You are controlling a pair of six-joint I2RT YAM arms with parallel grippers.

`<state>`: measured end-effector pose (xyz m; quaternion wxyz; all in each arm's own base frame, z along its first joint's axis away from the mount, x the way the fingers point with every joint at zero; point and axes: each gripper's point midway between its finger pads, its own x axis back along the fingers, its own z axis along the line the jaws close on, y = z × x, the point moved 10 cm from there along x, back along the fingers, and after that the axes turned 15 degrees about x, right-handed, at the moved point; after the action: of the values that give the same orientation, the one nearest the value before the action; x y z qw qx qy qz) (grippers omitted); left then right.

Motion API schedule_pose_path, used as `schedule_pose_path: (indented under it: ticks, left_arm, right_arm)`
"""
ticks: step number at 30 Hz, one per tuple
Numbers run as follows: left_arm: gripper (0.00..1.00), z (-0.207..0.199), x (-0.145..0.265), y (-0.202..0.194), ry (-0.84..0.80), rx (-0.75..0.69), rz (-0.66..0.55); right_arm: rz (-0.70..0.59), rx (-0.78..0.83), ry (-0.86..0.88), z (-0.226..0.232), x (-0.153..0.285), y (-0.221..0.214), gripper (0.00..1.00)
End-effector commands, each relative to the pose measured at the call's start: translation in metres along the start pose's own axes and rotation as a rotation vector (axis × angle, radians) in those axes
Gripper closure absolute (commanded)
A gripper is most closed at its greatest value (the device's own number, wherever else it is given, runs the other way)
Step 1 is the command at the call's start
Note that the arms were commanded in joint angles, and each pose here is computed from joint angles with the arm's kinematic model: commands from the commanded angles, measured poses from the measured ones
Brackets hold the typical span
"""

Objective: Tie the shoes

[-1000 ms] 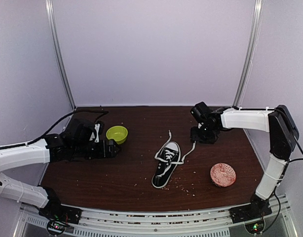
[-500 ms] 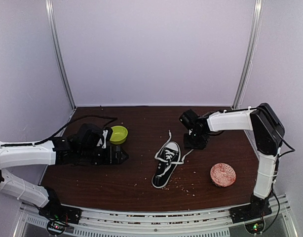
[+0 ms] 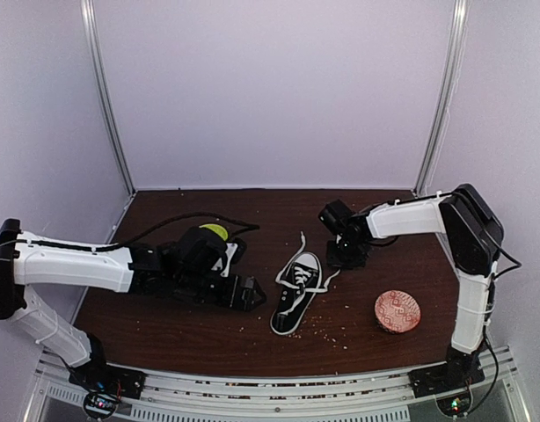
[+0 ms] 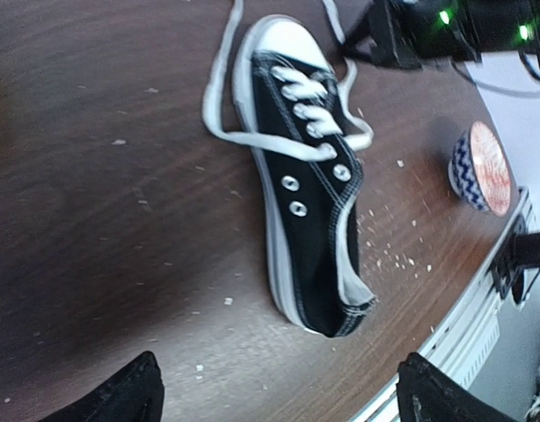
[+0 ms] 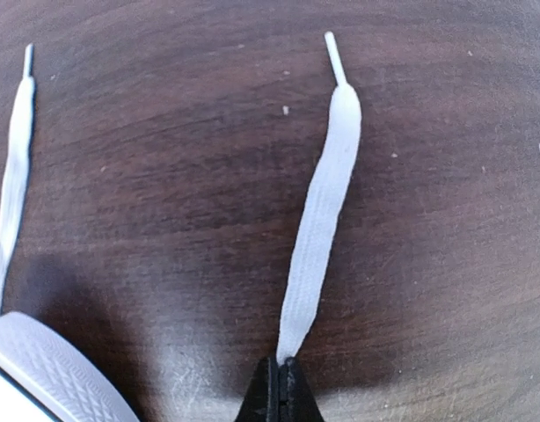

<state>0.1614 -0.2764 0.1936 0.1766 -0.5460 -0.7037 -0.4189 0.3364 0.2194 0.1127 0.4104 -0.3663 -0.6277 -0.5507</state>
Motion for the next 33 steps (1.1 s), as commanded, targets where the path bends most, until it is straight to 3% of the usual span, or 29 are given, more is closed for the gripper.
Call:
schedule_pose_path:
  ticks: [1, 8, 14, 21, 24, 27, 33]
  left_arm:
    - [0.05, -0.032, -0.017, -0.009, -0.066, -0.115, 0.080]
    - [0.11, -0.054, -0.047, -0.027, -0.029, -0.214, 0.176]
    - [0.31, -0.048, -0.067, -0.027, 0.070, -0.210, 0.156]
    - [0.47, -0.051, -0.086, -0.029, 0.091, -0.219, 0.162]
    - [0.66, -0.048, -0.094, -0.032, 0.119, -0.228, 0.167]
    - [1.00, -0.047, -0.097, -0.034, 0.124, -0.229, 0.188]
    - [1.00, -0.074, -0.078, -0.048, 0.031, -0.233, 0.223]
  right_arm:
    - [0.005, -0.030, 0.011, -0.007, 0.005, -0.014, 1.00]
    - [-0.058, -0.063, 0.073, -0.019, 0.039, -0.039, 1.00]
    - [-0.076, -0.065, 0.118, -0.021, 0.052, -0.070, 1.00]
    - [-0.091, -0.046, 0.152, -0.022, 0.063, -0.089, 1.00]
    - [-0.104, -0.042, 0.178, -0.022, 0.071, -0.094, 1.00]
    - [-0.116, -0.034, 0.216, -0.018, 0.080, -0.098, 1.00]
    - [-0.138, -0.013, 0.318, -0.002, 0.092, -0.110, 1.00]
